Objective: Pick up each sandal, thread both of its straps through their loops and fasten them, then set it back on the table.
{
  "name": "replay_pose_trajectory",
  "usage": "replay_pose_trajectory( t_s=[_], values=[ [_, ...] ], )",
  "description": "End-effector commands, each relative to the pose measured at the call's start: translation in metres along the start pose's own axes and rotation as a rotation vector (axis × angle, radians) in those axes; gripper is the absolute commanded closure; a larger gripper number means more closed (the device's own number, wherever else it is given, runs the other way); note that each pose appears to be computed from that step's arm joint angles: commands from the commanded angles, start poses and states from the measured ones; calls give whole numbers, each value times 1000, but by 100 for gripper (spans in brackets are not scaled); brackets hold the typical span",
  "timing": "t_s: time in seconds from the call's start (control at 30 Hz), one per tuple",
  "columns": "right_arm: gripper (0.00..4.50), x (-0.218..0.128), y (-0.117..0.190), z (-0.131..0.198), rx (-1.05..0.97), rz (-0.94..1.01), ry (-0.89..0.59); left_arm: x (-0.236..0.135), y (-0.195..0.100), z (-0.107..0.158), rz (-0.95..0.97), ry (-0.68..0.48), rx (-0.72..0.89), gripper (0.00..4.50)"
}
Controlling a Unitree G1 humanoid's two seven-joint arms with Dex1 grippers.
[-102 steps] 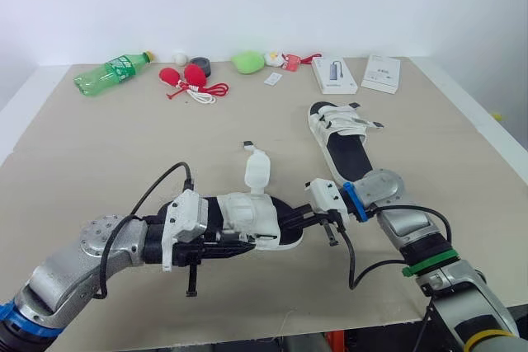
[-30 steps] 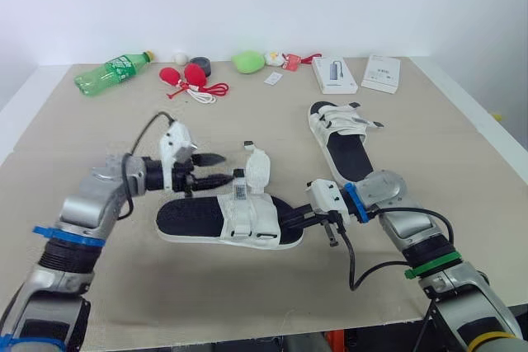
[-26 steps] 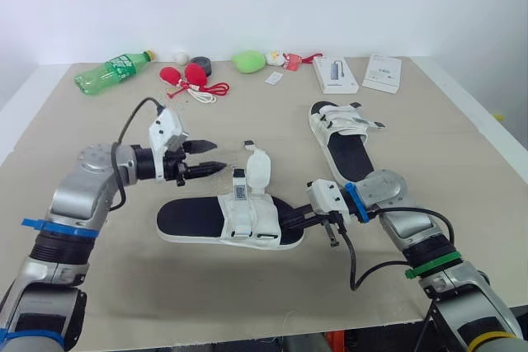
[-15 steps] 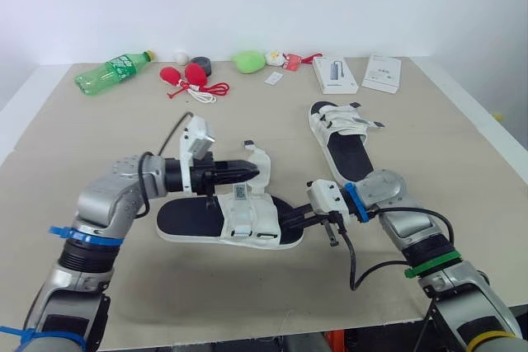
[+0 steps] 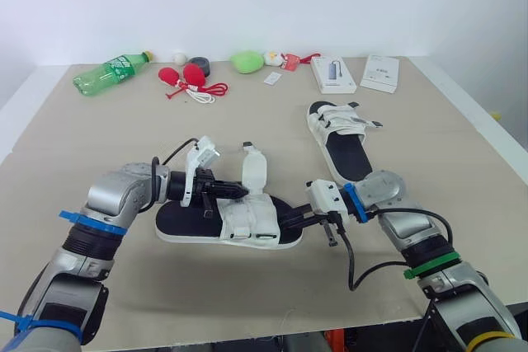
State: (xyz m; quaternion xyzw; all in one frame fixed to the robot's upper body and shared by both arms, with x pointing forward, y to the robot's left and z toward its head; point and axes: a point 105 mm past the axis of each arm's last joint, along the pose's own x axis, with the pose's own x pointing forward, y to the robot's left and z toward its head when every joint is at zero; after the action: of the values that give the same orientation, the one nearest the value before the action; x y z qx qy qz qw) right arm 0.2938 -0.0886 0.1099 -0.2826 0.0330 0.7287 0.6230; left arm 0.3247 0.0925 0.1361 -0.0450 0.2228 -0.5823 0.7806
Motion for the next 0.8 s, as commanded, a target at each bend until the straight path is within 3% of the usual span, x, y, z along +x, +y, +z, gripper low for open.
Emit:
replay_pose_trajectory(
  t_s=[0.03,0.43,0.73,0.8],
  values=[
    [450,-4,4,-19,55,-5,86,-7,6,12,30,-31,-17,445],
    [450,-2,3,-19,50,3,84,-15,38,-12,188,69,-36,445],
    [450,-3,3,-19,47,1,89,-32,62,50,301,-203,1,445],
    [450,-3,3,-20,47,0,90,-34,61,56,289,-219,-27,396]
  ],
)
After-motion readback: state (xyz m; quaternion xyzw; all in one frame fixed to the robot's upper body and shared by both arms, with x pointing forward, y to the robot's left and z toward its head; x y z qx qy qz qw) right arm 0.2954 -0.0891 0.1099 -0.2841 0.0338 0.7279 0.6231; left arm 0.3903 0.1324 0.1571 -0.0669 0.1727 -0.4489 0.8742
